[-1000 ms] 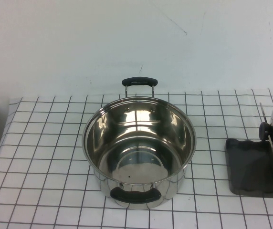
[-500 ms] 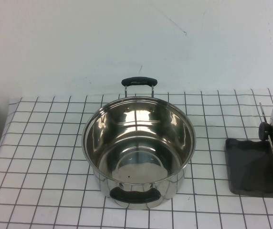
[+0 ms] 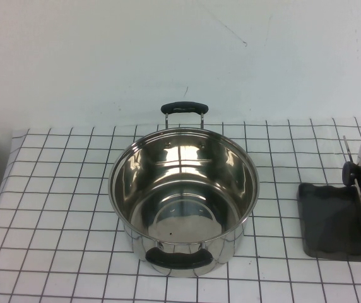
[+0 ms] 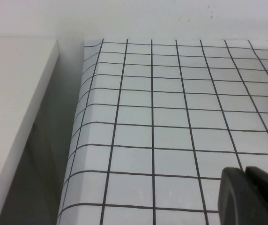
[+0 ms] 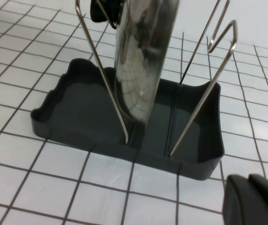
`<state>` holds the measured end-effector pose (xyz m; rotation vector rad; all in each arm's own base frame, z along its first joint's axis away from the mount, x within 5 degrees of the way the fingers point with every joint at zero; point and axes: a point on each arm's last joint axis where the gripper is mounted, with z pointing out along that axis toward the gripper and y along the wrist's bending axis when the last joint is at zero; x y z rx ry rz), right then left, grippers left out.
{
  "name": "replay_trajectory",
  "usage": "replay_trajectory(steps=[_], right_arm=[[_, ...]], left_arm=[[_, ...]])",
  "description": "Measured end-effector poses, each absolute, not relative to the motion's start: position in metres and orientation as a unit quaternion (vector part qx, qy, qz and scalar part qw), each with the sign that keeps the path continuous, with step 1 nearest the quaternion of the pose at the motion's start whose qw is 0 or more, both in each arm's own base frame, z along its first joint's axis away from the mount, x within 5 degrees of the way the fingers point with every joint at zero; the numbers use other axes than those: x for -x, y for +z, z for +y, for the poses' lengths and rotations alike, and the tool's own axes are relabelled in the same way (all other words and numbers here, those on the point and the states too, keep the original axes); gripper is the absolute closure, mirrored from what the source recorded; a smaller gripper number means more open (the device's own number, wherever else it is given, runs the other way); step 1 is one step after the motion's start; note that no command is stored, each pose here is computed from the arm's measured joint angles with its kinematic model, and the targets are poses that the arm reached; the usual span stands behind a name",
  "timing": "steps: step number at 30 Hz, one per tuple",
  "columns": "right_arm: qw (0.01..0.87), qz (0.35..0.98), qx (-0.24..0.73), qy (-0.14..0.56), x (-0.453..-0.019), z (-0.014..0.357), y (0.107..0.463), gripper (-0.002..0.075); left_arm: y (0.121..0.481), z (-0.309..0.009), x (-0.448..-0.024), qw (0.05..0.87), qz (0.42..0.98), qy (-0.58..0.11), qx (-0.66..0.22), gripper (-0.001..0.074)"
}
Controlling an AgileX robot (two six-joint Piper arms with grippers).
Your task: Put pot lid on rack
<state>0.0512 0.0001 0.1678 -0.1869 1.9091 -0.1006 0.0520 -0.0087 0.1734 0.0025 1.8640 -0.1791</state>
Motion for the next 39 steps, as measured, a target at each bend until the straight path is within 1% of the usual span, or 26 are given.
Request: replay_trajectory(steps=[39], right_arm=[[0.573, 0.814, 0.080, -0.043, -0.0512, 0.0001, 0.1678, 0.0728]], left_arm=[[0.1733, -0.0082, -0.0520, 0.593, 0.802, -0.072, -0.003, 0.0737]])
